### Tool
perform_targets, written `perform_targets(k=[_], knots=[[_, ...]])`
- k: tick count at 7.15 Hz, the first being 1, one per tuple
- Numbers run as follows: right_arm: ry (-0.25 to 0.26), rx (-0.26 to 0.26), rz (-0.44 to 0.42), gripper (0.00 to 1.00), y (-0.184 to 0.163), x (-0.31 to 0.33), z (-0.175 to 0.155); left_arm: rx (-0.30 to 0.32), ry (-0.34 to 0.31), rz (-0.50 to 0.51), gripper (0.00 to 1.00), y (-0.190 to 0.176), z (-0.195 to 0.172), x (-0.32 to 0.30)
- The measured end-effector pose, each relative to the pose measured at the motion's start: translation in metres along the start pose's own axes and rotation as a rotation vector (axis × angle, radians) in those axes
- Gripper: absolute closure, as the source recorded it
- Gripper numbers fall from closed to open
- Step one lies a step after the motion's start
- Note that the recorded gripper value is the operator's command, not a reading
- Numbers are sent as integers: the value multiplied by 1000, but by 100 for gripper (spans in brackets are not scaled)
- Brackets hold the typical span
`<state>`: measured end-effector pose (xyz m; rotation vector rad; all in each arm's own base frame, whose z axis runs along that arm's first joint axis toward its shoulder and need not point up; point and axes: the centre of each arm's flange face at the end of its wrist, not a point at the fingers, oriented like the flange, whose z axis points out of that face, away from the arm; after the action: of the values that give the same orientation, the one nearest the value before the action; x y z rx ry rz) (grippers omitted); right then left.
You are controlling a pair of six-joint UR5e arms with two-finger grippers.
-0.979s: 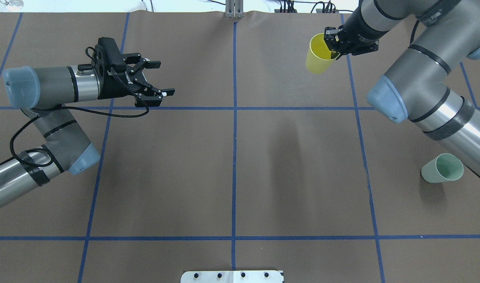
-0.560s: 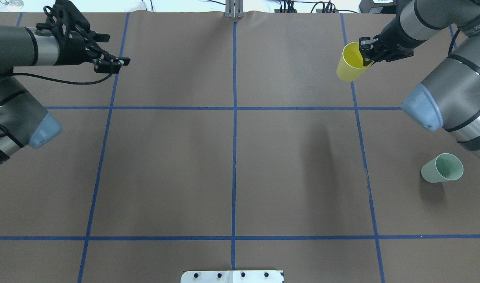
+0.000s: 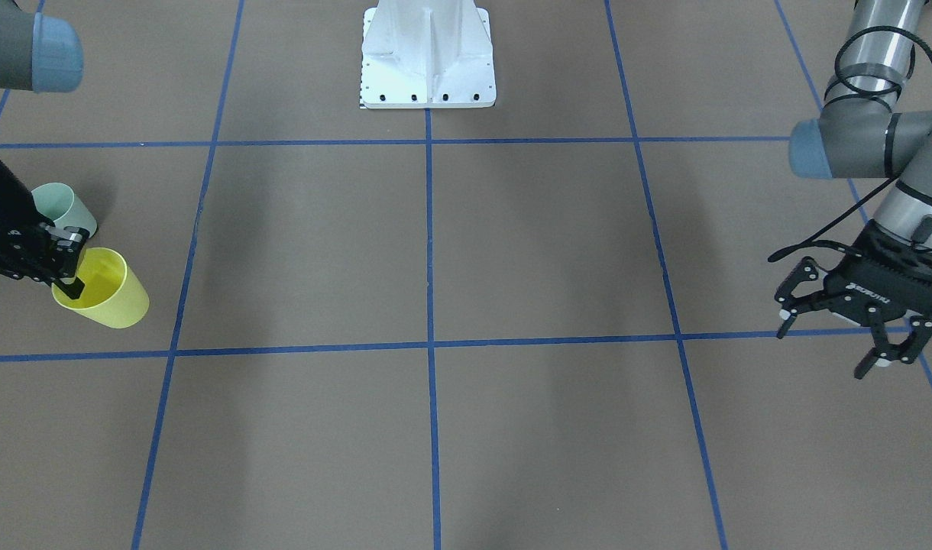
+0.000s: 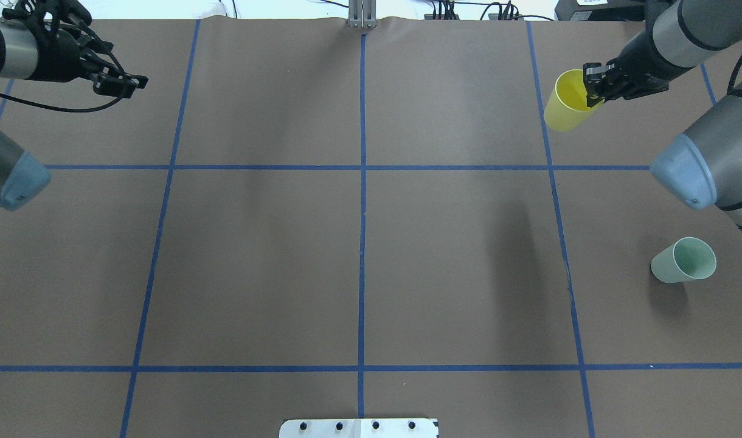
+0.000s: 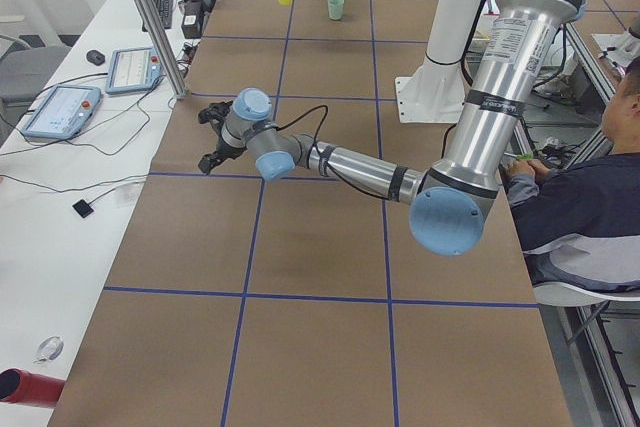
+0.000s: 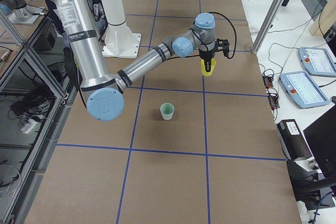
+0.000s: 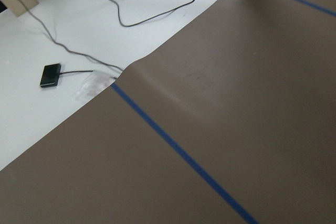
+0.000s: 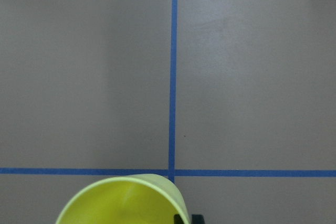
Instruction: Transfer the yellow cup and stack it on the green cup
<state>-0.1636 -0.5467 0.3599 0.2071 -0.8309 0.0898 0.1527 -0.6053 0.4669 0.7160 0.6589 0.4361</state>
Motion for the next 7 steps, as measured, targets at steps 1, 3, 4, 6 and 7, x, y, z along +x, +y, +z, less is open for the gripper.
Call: perform_targets(k=[1,3,4,6,7], knots=[[-5,-11,-18,100,4,27,-8,-74,-23,-60,0,30,-17,-23],[-19,-31,-66,100,11,85,-23,-221,-58,-218,0,99,-50,-61],[-26,-37,-86,100,17,114,-30,-279,-68,-308,0,124,-67,-82],[-37,-61,-127,100,38,164,-34,-353,-62,-427,0,171,-90,-110],[-35,-77,-146,100,50,181,-29,-413,-57,-478,0,193,-91,-114]])
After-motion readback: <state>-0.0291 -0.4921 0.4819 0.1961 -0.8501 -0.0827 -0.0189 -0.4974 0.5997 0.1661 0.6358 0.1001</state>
